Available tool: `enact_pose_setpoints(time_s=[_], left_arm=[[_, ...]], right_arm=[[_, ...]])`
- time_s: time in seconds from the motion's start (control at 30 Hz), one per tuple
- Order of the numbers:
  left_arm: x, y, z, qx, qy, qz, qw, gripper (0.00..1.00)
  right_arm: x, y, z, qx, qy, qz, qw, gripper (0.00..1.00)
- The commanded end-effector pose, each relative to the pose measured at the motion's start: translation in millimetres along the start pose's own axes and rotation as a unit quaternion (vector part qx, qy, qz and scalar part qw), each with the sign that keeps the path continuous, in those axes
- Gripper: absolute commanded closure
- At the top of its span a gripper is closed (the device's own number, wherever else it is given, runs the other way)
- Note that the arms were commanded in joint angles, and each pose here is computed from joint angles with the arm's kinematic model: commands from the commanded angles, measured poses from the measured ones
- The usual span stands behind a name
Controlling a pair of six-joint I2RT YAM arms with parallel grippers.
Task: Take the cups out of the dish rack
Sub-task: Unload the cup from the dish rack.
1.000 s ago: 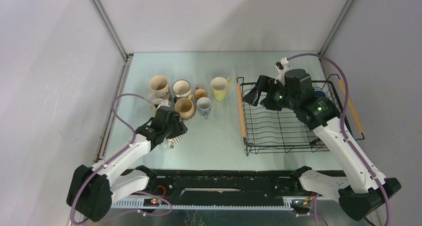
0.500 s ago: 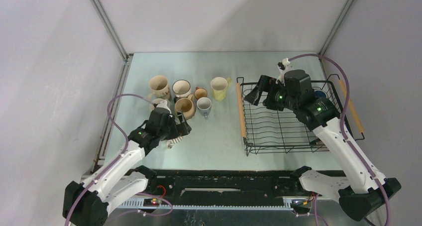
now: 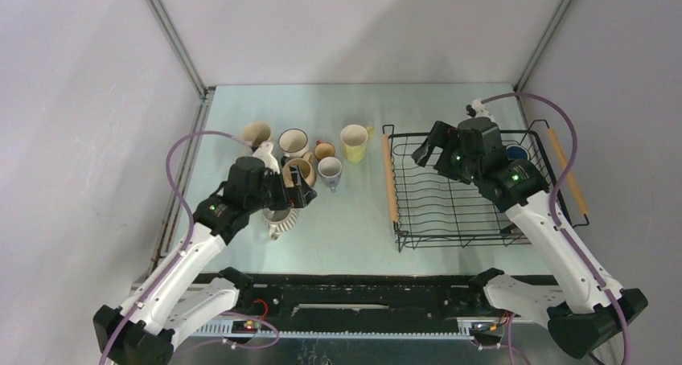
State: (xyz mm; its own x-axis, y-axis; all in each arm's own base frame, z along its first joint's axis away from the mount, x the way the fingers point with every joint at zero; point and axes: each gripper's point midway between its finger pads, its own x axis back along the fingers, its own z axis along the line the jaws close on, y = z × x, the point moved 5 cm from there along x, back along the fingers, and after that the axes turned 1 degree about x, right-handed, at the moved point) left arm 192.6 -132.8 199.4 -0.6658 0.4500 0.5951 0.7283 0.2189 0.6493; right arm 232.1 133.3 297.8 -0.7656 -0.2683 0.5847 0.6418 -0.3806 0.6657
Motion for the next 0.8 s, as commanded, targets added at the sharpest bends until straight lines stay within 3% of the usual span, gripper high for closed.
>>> enact_pose_setpoints(time_s=[0.0,0.27,0.53,0.77], left_arm=[[19,32,-26,-0.060,-0.050,-0.030,0.996,0.00],[10,41,-29,-0.093,-0.048,-0.013,0.994,0.00],[-5,31,-28,-0.092,-0.056,0.017,0.994,0.00],[-12,22,-29,-0.094,-0.059,0.035,0.993,0.00]], right_arm=[[0,12,-36,-0.045,-0.111,-0.048,0.992,0.00],[0,22,-106,-0.144,-0.234,-0.088,0.957,0.00],[25,15,-160,-0.208,-0.390,-0.128,0.888,0.00],[31,4,-197,-0.240,-0.483,-0.123,0.833,0.00]])
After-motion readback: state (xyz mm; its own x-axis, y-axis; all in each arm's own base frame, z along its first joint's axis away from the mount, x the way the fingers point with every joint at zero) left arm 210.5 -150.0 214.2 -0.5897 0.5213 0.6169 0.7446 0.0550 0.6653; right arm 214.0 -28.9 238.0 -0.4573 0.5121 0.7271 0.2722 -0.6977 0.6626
